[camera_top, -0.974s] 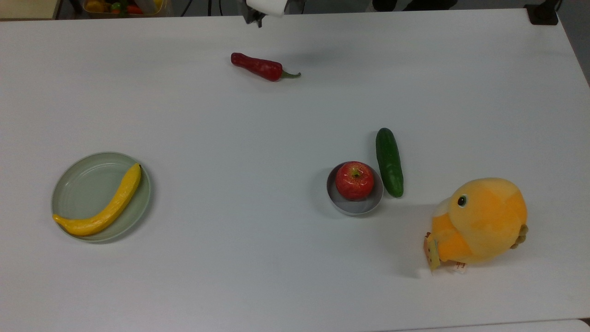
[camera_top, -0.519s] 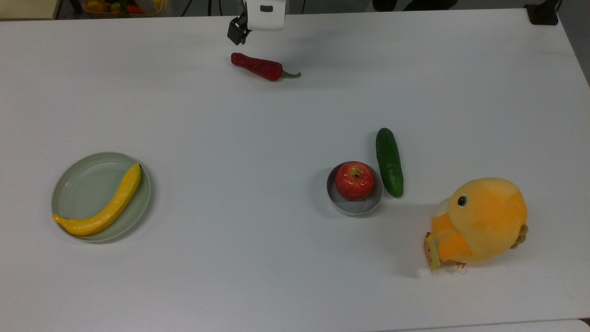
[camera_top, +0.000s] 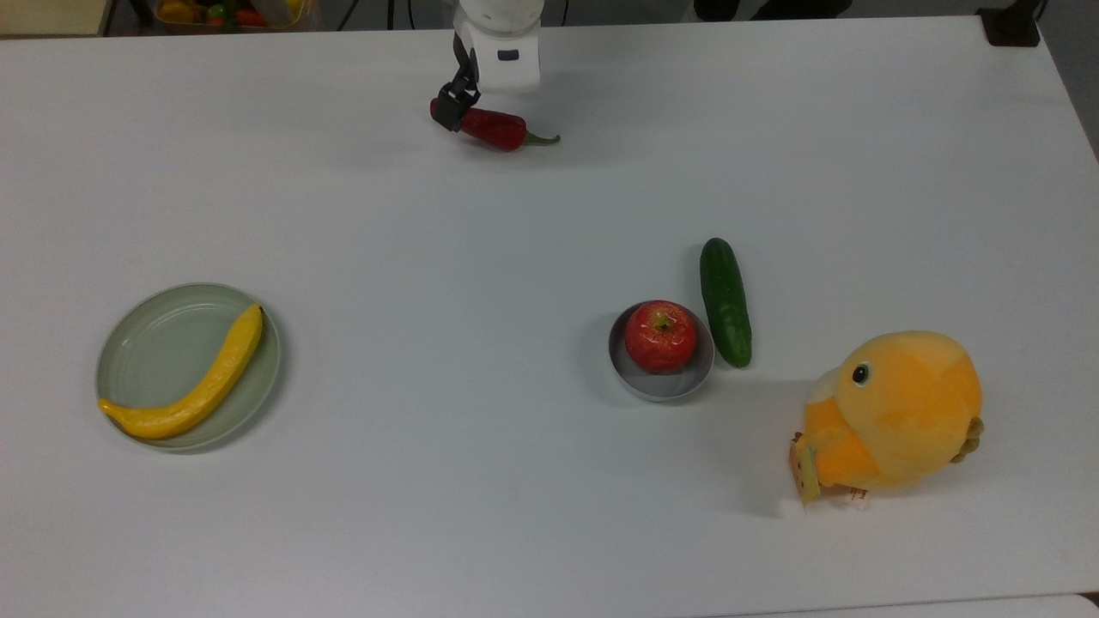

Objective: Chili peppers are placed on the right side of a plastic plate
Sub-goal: 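Move the gripper down over the red chili pepper, then close the gripper on the red chili pepper and lift it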

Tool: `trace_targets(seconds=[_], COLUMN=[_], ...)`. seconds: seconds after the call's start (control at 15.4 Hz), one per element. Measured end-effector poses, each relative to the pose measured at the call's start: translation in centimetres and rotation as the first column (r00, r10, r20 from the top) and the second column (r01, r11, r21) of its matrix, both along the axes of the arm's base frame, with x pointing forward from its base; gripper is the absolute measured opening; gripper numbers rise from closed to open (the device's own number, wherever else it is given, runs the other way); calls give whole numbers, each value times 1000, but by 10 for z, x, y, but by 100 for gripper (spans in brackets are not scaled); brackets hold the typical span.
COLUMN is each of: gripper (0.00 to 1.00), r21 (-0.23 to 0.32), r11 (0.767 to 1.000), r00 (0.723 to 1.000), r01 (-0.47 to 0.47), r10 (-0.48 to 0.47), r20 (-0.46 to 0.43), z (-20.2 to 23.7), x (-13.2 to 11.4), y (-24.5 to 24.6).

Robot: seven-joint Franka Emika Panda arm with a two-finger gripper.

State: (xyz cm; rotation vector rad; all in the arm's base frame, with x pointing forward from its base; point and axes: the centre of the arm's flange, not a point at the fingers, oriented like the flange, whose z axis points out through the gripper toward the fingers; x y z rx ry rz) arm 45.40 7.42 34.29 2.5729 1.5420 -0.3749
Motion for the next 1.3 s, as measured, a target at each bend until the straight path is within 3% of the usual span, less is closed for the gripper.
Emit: trace_targets(seconds=[0.39, 0.45, 0.71, 0.84, 0.91, 1.17, 1.3], gripper=[98, 91, 84, 71, 70, 30, 30], r21=[-26, -26, -30, -39, -40, -42, -42], r11=[999, 999, 998, 998, 997, 997, 997], r00=[999, 999, 998, 997, 997, 996, 996], r01=[-37, -40, -49, -59, -60, -62, -62], r10=[37, 39, 48, 56, 58, 59, 59], r20=[-23, -28, -45, -55, -57, -60, -60], z=[-16, -18, -26, -30, -32, -33, -33], x=[-2, -2, -3, -3, -3, -4, -4], y=[2, 3, 3, 3, 3, 3, 3])
